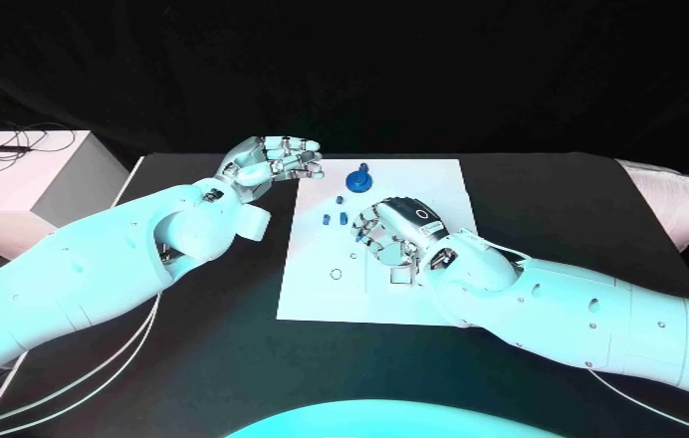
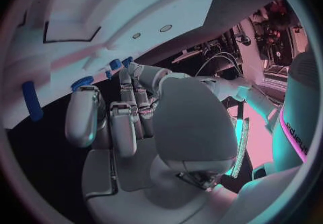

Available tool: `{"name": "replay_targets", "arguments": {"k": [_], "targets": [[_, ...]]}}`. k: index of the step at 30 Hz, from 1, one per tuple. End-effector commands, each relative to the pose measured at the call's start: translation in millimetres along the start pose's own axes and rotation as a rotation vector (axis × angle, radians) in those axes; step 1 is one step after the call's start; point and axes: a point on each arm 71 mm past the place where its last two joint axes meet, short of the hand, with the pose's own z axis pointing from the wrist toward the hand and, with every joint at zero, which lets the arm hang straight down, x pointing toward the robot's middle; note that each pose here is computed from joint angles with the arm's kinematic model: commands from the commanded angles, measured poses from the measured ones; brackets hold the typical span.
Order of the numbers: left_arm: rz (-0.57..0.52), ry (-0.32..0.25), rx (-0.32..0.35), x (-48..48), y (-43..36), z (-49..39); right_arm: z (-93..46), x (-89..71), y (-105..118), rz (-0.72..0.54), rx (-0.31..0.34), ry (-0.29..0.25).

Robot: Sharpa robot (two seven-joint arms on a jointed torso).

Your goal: Assemble the parts on the task board

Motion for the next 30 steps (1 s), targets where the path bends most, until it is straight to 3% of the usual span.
{"name": "replay_targets", "arguments": {"k": [1,30], "targets": [[-0.01,-0.001,0.013,1.1,-0.9,0.2,0.0,5.7,1.2,-0.022,-0.018,0.039],[-0.012,0.006,0.009,1.4,-0.9,-0.1,0.4,16.5,7.9,-0.054,-0.026,0.094]]}}
